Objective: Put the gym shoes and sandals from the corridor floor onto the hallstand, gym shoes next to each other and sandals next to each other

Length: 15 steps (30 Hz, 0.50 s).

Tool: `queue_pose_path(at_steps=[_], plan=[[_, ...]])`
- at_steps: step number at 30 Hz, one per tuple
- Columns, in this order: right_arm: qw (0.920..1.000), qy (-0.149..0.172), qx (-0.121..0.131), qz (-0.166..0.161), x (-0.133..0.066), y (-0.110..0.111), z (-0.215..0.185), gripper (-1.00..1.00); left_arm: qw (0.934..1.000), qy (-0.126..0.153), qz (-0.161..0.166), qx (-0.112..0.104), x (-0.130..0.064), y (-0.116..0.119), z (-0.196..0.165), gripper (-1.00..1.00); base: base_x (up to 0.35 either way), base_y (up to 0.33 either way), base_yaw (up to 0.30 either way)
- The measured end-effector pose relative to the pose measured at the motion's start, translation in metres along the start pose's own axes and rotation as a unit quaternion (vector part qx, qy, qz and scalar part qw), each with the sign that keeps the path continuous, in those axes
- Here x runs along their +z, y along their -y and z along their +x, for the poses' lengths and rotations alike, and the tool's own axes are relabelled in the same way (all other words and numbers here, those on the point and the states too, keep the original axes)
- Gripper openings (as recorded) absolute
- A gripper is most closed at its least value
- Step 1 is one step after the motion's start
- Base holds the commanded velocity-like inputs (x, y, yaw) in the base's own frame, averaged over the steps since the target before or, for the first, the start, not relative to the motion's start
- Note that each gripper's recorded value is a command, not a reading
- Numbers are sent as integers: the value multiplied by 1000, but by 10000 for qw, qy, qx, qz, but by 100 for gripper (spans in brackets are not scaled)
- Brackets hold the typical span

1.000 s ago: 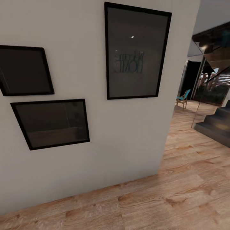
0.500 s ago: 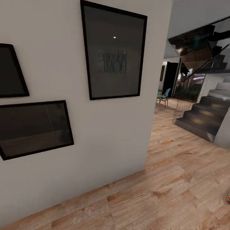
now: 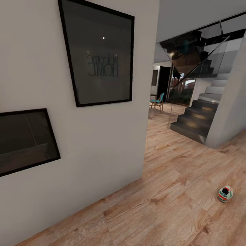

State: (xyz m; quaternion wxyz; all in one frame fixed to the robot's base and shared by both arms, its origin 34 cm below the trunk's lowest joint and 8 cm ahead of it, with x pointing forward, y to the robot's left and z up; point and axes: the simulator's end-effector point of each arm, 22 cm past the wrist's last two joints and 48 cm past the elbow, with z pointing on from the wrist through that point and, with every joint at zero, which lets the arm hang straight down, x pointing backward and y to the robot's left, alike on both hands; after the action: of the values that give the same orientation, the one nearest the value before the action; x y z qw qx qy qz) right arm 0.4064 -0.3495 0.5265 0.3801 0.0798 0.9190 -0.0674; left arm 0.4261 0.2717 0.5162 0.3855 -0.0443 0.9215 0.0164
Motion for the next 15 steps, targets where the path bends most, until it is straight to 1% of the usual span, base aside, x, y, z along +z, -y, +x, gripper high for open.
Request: queue_pose_path(at_steps=[15], plan=[[10000, -50, -11, 6, 17, -1, 24, 100, 10000, -52, -2, 6, 17, 0, 24, 100, 0, 0, -282]])
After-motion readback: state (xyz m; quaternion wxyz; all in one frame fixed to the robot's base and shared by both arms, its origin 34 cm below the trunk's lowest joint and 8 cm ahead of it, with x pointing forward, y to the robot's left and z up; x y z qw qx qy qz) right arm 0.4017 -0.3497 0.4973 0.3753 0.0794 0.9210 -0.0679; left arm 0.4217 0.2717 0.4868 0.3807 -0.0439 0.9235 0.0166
